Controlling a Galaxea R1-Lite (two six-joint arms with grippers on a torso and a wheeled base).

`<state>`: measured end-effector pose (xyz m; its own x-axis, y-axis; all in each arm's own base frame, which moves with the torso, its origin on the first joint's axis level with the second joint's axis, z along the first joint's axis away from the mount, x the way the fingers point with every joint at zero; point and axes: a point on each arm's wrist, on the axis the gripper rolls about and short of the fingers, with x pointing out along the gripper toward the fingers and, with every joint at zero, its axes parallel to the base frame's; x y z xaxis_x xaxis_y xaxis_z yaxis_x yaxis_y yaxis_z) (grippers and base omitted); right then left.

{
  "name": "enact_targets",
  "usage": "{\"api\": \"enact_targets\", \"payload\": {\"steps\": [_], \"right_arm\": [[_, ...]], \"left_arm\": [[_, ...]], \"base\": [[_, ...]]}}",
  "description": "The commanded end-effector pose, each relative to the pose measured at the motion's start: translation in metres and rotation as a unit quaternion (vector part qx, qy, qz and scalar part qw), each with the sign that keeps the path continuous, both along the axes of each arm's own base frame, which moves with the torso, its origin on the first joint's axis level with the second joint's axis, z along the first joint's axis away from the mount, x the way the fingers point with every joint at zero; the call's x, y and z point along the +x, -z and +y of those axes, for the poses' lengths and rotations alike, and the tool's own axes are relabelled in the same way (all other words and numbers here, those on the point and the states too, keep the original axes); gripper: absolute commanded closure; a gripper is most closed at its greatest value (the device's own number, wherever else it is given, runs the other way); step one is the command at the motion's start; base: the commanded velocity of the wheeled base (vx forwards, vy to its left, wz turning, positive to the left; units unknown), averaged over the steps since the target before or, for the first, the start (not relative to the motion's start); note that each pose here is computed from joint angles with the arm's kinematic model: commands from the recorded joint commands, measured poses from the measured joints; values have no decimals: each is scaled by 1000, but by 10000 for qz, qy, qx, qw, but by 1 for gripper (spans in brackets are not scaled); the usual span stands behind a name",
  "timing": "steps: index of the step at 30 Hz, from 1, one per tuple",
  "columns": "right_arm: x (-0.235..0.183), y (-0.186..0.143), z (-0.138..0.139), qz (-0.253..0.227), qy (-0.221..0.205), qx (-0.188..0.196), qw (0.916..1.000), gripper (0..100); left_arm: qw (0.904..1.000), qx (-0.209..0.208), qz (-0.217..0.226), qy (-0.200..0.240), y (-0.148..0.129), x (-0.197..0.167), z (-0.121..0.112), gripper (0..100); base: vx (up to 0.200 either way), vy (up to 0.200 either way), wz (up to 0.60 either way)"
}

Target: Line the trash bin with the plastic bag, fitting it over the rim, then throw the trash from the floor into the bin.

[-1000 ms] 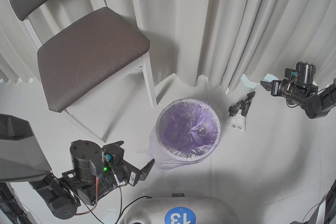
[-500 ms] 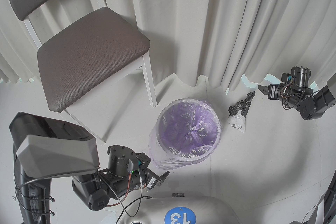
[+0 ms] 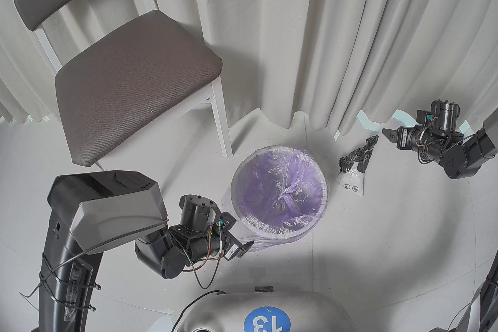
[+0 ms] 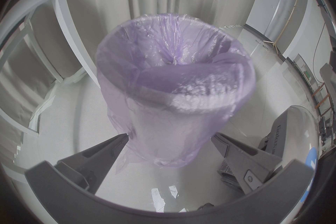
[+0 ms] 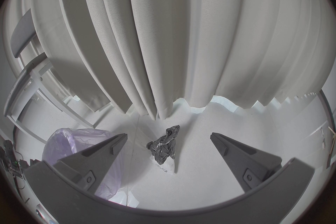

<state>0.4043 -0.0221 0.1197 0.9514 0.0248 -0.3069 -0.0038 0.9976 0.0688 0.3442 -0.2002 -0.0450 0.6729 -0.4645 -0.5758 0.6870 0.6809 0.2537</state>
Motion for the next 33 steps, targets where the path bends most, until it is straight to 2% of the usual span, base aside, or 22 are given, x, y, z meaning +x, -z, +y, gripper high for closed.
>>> {"api": "enact_targets", "payload": {"steps": [1,2,3,9,18,32,33], "right_arm": [[-1,-2,-1,-31,10,-2,10000,0],[-1,-2,-1,-31,17,-2,10000,0],[-1,-2,-1,-31,17,-2,10000,0],[-1,-2,-1,-39,17,-3,10000,0],[0,2,-1,-9,3,-47,10000,0],[1,5,-2,21,6,-60,10000,0],[1,5,-2,29,-2,-57,10000,0]], "left_arm": [[10000,44,71,-34,15,11,-1,0],[10000,44,71,-34,15,11,-1,0],[10000,53,74,-30,16,11,-1,100],[10000,36,-7,-89,15,19,2,100],[9992,65,49,-403,21,48,17,100],[9990,-47,-26,-453,19,67,10,100],[9989,-45,-9,-465,19,67,11,0]], "base": [[0,0,0],[0,0,0],[0,0,0],[0,0,0],[0,0,0],[0,0,0],[0,0,0]]}}
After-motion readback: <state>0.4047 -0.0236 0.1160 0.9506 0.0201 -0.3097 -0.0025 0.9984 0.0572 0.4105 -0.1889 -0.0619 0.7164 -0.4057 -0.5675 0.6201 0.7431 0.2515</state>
